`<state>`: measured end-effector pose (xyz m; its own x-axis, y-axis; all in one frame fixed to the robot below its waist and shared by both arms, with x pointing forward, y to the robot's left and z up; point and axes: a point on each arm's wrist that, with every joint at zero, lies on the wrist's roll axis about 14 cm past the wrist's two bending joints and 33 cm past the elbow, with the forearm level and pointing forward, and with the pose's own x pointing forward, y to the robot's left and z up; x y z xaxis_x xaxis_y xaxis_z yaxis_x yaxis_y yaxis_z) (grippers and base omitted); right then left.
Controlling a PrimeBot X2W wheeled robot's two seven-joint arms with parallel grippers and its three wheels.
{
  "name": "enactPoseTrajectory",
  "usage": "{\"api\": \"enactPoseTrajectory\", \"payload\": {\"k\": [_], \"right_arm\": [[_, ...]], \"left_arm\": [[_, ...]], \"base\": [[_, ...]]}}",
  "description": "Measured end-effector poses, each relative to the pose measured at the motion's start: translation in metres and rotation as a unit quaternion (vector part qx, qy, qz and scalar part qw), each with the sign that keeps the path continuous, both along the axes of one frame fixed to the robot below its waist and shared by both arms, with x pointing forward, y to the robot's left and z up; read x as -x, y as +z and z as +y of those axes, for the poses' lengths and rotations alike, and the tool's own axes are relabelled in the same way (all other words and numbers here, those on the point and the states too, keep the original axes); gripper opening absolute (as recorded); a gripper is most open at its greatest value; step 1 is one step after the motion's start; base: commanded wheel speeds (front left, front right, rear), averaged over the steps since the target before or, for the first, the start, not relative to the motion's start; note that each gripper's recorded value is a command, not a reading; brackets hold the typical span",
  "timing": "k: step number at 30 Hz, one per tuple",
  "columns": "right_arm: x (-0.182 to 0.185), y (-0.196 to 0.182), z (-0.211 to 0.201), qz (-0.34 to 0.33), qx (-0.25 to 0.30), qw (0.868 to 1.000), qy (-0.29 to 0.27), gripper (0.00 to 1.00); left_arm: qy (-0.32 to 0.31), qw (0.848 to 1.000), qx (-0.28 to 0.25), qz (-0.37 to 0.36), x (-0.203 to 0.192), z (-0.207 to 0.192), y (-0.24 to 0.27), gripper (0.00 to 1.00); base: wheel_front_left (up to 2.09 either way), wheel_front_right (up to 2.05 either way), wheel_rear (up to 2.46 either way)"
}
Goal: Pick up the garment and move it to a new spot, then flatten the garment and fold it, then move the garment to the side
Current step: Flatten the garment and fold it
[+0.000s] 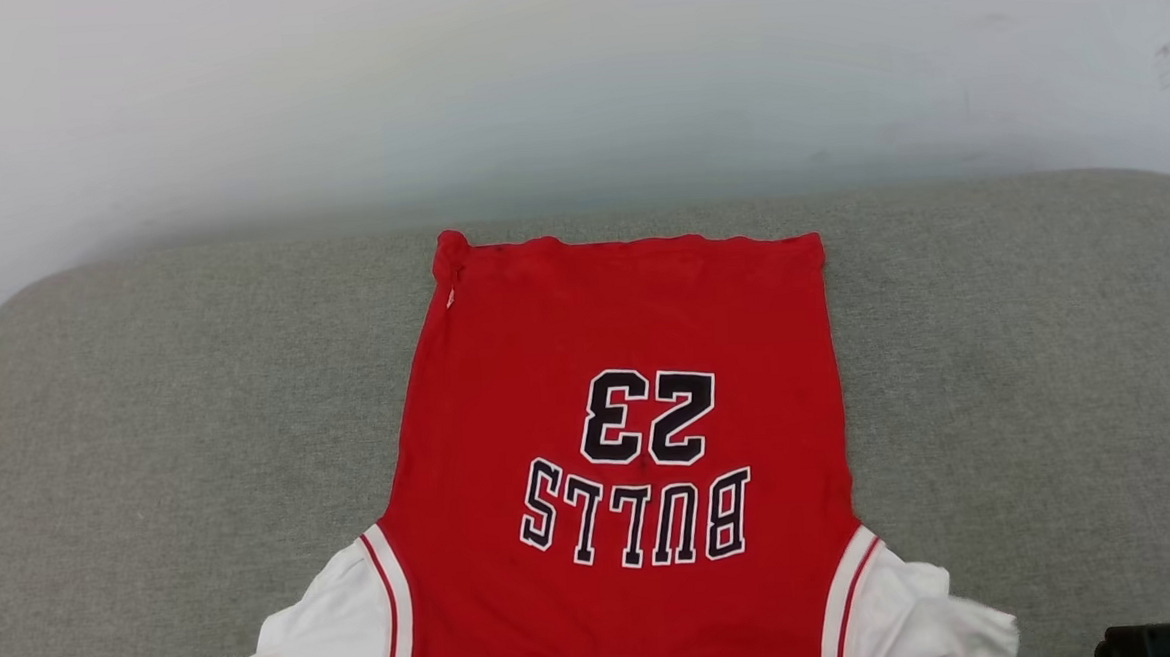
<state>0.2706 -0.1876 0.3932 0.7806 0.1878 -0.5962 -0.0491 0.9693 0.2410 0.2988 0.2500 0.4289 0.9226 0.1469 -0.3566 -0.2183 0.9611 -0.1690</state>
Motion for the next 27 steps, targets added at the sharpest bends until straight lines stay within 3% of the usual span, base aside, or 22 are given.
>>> {"api": "enactPoseTrajectory", "payload": {"k": [8, 17, 27], "right_arm": [[-0.034, 0.034, -0.018, -0.068, 0.004, 0.997, -0.037, 1.0], [-0.144, 0.083, -0.055, -0.159, 0.015, 0.984, -0.075, 1.0], [-0.272, 0.059, -0.048, -0.052, 0.021, 0.998, -0.018, 1.0]], "left_arm": [[-0.022, 1.0, 0.002, -0.016, -0.013, -0.017, 0.008, 0.0], [-0.046, 0.996, -0.002, -0.076, -0.06, -0.038, 0.039, 0.0], [-0.061, 0.992, 0.009, -0.106, -0.109, -0.061, 0.032, 0.0]], "base": [[0.0, 0.0, 0.0], [0.0, 0.0, 0.0], [0.0, 0.0, 0.0]]}}
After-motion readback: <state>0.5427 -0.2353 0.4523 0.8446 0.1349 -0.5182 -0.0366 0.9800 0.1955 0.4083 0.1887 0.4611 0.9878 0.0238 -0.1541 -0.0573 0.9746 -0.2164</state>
